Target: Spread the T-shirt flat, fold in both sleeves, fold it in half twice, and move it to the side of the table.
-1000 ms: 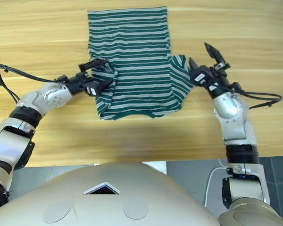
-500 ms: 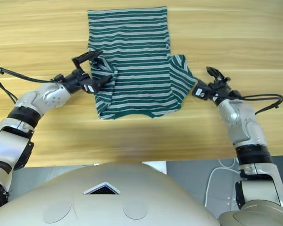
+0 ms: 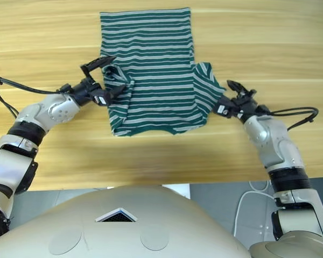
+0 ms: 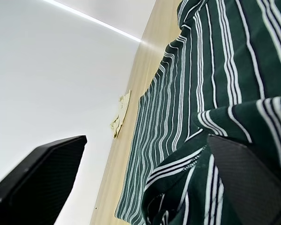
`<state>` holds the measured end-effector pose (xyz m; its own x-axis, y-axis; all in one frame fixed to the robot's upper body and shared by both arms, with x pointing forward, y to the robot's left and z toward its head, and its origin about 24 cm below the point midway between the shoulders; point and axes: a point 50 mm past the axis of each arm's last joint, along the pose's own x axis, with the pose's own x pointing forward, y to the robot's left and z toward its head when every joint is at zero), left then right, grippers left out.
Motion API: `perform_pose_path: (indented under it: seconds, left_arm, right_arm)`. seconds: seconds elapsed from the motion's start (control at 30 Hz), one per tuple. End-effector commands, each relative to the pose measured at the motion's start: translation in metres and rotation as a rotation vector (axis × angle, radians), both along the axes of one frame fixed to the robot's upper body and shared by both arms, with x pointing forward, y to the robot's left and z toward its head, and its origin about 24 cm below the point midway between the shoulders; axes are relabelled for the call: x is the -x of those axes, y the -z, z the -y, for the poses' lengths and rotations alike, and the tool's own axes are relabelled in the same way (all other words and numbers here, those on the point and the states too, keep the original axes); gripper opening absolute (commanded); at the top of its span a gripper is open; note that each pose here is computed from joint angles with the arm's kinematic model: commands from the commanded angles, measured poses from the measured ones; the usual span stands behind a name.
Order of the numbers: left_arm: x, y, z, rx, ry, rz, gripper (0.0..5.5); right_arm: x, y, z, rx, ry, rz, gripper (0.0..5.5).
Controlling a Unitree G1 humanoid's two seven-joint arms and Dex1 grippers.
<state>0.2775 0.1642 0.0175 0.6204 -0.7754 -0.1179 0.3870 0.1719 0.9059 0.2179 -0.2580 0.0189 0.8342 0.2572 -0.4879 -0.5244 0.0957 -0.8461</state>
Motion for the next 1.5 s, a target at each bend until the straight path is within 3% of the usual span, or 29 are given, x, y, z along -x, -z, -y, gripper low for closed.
perform_pose_path:
  seconds: [0.03,0.37,0.83,1.1,1.5]
  left_arm:
    - [-0.002,-0.004,-0.002,-0.001,-0.004,0.019,4.84]
    - [-0.003,-0.005,-0.003,0.0,-0.005,0.023,4.84]
    - [0.001,-0.026,-0.011,0.128,-0.008,0.055,4.84]
    - [-0.002,-0.054,-0.017,0.345,-0.035,0.12,4.84]
    - [0.002,-0.048,-0.009,0.387,-0.013,0.08,4.84]
  right_arm:
    - [0.025,0.027,-0.005,0.005,-0.026,-0.182,1.66]
    - [0.019,0.027,0.001,0.011,0.014,-0.157,0.03]
    - [0.019,0.018,-0.011,-0.065,-0.041,-0.097,0.03]
    - [0.012,0.01,-0.013,-0.088,-0.043,-0.044,0.03]
    - [0.006,-0.019,-0.031,-0.196,-0.129,0.102,0.03]
